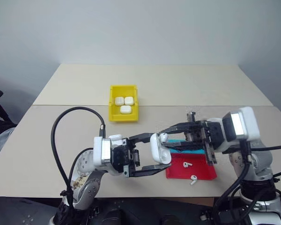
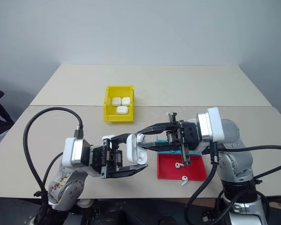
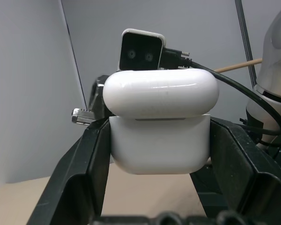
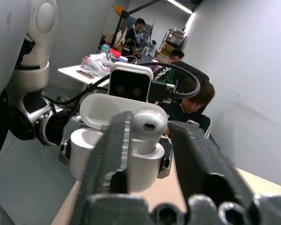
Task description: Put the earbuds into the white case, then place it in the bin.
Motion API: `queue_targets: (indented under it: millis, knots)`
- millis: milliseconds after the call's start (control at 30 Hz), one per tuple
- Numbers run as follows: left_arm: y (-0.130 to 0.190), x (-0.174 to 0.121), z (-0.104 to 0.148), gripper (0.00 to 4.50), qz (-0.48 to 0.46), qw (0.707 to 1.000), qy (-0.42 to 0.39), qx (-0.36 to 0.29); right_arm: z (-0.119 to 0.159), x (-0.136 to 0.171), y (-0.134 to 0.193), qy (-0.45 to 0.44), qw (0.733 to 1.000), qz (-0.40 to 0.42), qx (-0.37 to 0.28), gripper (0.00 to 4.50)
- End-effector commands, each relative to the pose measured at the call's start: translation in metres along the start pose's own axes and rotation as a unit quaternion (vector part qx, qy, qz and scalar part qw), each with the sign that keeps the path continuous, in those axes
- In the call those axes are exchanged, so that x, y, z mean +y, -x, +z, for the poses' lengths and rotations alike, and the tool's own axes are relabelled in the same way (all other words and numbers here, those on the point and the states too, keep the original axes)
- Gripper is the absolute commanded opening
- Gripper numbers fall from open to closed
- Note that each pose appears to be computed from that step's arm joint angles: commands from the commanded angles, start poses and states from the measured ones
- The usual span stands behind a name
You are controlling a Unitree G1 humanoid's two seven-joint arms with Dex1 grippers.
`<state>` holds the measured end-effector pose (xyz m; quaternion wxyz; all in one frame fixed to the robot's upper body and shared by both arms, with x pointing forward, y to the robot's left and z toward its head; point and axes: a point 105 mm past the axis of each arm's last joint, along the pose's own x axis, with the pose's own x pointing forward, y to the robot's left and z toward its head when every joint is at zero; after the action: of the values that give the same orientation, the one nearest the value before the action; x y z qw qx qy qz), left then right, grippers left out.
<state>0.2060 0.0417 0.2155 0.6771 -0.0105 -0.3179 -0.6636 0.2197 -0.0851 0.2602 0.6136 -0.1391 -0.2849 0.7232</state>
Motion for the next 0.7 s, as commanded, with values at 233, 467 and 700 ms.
queue_targets:
  millis: [233,467,700]
  knots:
    - [0.004,0.001,0.000,2.91,0.012,1.000,-0.018,0.006,0.004,0.002,0.005,0.028,0.999,0.012,0.024,2.23]
    - [0.035,0.007,-0.021,2.91,0.040,0.993,-0.050,0.096,-0.014,-0.027,0.045,-0.016,0.977,-0.013,0.211,2.23]
    - [0.044,0.000,-0.023,2.91,0.045,0.990,-0.053,0.120,-0.059,-0.045,0.074,-0.028,0.909,0.018,0.415,2.23]
